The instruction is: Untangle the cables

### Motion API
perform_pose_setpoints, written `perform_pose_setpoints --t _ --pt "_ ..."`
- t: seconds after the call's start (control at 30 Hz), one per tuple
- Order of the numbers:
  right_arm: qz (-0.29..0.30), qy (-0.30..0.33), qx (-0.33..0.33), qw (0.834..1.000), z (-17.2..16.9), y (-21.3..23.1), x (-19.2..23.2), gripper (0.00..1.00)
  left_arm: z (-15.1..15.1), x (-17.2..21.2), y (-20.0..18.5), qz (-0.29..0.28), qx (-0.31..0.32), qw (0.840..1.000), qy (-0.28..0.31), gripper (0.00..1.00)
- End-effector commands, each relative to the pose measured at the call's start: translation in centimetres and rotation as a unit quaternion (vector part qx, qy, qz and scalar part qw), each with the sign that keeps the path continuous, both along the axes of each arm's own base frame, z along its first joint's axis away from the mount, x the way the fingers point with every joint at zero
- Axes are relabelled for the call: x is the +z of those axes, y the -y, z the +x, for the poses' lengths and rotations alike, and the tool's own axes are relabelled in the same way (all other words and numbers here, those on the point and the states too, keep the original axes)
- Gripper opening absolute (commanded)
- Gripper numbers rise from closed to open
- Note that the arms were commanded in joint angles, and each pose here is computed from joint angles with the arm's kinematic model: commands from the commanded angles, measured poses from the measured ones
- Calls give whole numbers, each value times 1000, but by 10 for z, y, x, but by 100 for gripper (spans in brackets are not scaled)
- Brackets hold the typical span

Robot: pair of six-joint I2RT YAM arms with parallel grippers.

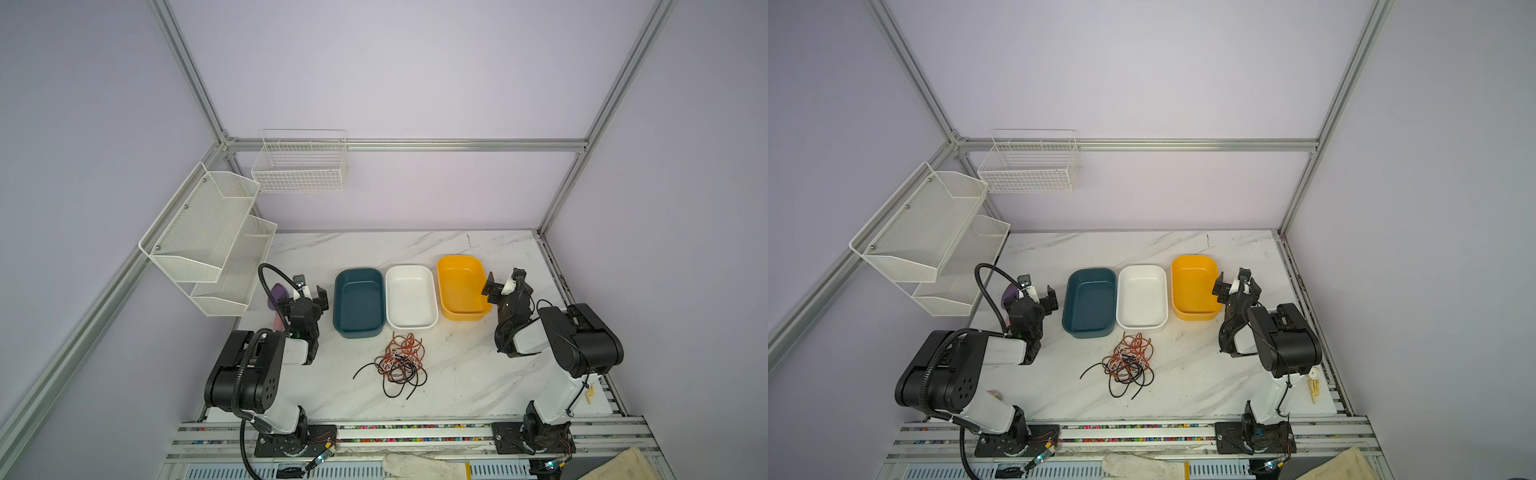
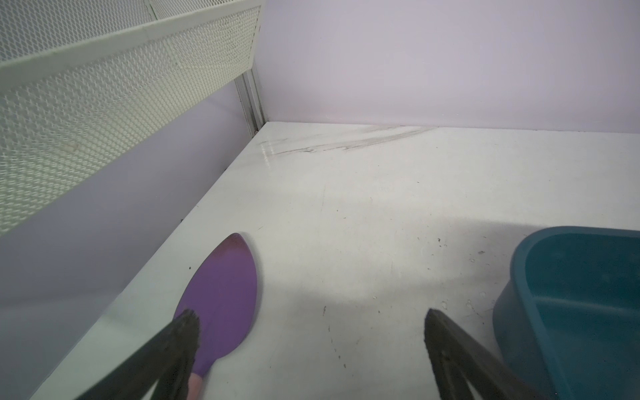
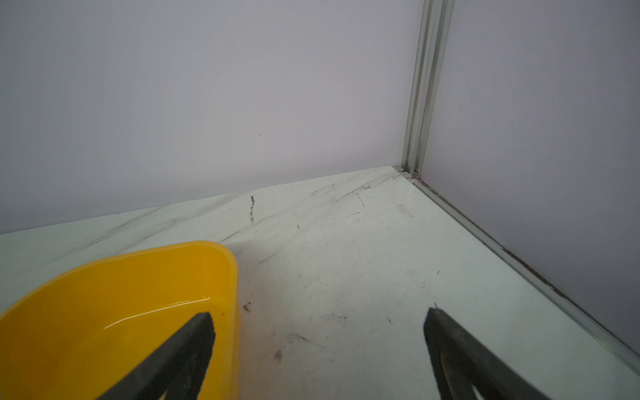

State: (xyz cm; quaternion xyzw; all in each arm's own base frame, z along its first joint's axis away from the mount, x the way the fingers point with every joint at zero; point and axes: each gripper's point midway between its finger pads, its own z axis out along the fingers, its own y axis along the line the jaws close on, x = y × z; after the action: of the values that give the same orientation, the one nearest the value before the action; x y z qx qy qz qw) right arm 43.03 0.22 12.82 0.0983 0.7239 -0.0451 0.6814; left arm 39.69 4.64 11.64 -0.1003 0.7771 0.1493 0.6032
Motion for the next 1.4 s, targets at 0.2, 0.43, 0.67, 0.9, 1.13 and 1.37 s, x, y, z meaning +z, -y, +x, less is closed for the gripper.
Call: perform_pose_setpoints --t 0.2,0.43,0.67,0.9,1.13,1.37 --pt "-5 13 0 1000 2 1 9 98 -4 2 -1 1 0 1000 13 100" --pt "-5 13 -1 1000 2 1 9 98 -4 1 -2 2 0 1000 13 100" --pt "-15 16 -4 1000 1 3 11 98 -4 1 -1 2 0 1000 13 100" --pt "-14 68 -13 998 -25 5 34 98 -4 1 -1 2 0 1000 13 100" --pt "-3 102 18 995 -43 -17 101 98 -5 1 -1 2 0 1000 12 100" --pt "21 130 185 974 -72 -88 184 98 -4 1 -2 2 0 1000 13 100"
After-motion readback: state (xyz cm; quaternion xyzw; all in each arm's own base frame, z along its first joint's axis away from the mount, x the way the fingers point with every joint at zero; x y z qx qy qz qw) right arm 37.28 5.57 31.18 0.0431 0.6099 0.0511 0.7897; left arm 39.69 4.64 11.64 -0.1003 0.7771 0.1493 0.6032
